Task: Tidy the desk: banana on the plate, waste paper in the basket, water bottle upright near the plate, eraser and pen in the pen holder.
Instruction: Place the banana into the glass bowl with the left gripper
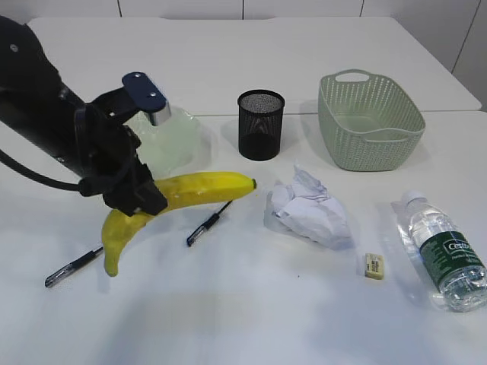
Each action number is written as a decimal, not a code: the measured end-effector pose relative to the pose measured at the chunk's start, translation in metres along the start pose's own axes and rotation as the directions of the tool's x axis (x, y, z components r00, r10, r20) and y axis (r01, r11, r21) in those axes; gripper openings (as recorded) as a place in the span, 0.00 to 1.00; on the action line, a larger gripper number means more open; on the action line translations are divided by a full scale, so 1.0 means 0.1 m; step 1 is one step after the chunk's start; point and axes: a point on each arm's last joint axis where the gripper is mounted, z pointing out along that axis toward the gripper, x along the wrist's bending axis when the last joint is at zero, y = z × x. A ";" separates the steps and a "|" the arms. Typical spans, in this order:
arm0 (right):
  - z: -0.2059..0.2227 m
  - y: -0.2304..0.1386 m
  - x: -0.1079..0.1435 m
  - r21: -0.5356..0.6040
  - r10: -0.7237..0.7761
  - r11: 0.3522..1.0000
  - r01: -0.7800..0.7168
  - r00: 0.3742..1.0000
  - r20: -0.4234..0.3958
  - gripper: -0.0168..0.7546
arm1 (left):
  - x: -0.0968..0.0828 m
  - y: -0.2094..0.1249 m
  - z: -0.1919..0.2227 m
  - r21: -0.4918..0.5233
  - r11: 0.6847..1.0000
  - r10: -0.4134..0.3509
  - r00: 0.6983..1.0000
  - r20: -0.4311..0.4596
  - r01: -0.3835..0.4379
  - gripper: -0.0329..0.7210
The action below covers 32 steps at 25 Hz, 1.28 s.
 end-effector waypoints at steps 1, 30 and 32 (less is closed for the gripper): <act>0.00 0.00 0.00 0.000 0.000 1.000 0.000 1.000 0.000 0.72 | 0.05 -0.02 -0.02 -0.004 1.000 -0.026 1.000 -0.012 0.026 0.39; 0.00 0.00 0.01 -0.001 0.006 1.000 -0.006 1.000 -0.007 0.72 | 1.09 0.01 -0.14 -0.182 0.909 -0.405 0.896 -0.182 0.374 0.39; 0.00 0.00 0.01 -0.001 0.006 1.000 -0.006 1.000 -0.007 0.72 | 1.14 0.03 -0.10 -0.168 0.909 -0.408 0.895 -0.181 0.380 0.39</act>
